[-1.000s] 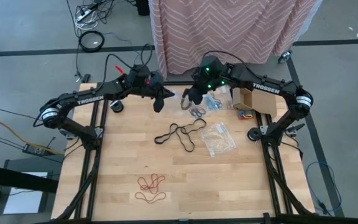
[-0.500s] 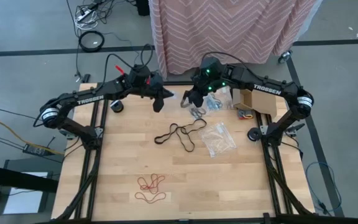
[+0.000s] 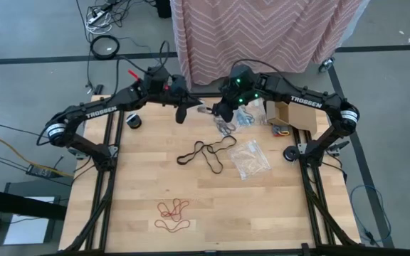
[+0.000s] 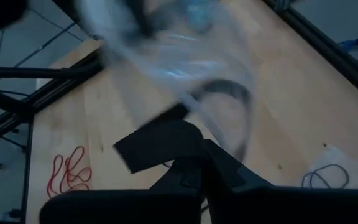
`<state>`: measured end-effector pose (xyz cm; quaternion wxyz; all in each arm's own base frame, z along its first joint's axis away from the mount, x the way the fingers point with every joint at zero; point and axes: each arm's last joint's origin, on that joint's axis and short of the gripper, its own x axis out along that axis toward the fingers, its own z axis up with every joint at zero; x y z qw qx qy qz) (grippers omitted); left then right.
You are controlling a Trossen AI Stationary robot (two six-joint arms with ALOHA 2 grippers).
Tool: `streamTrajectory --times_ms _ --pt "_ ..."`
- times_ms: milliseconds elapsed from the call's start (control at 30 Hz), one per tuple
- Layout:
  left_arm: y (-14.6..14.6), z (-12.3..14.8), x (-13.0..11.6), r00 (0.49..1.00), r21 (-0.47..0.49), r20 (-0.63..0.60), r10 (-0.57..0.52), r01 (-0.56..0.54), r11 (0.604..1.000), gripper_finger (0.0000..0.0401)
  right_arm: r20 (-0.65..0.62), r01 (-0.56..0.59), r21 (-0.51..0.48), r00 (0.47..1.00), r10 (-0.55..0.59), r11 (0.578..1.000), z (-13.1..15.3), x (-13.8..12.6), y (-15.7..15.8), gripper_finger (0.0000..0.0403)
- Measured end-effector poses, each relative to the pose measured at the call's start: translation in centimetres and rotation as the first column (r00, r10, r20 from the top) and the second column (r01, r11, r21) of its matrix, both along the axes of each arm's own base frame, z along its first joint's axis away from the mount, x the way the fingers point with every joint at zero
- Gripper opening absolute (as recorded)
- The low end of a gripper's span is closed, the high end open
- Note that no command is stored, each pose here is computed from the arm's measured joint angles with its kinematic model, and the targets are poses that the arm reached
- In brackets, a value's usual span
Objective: Sort rubber bands
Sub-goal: Put the black rubber band into the left transparent zip bag
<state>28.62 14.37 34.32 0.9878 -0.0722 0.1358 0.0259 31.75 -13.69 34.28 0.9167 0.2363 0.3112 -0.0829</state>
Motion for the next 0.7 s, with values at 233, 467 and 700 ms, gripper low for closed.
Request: streamTrajectory --times_ms 233,467,700 --pt "-0.4 -0.2 0.3 0.996 -0.042 -0.002 -0.085 0.085 0.996 0.0 0.011 0.019 -0.006 1.0 -0.019 1.0 0.0 0.0 -0.5 0.0" --pt "0.1 -1.6 1.3 0.996 -0.066 -0.036 -0.087 0.084 0.994 0.0 0.011 -0.066 0.07 0.998 0.065 0.995 -2.3 2.4 -0.2 0.0" --pt "0.5 -2.9 1.2 0.988 -0.096 -0.125 -0.091 0.079 0.992 0.0 0.095 -0.121 0.053 0.989 0.116 0.991 -2.7 4.0 0.1 0.0012"
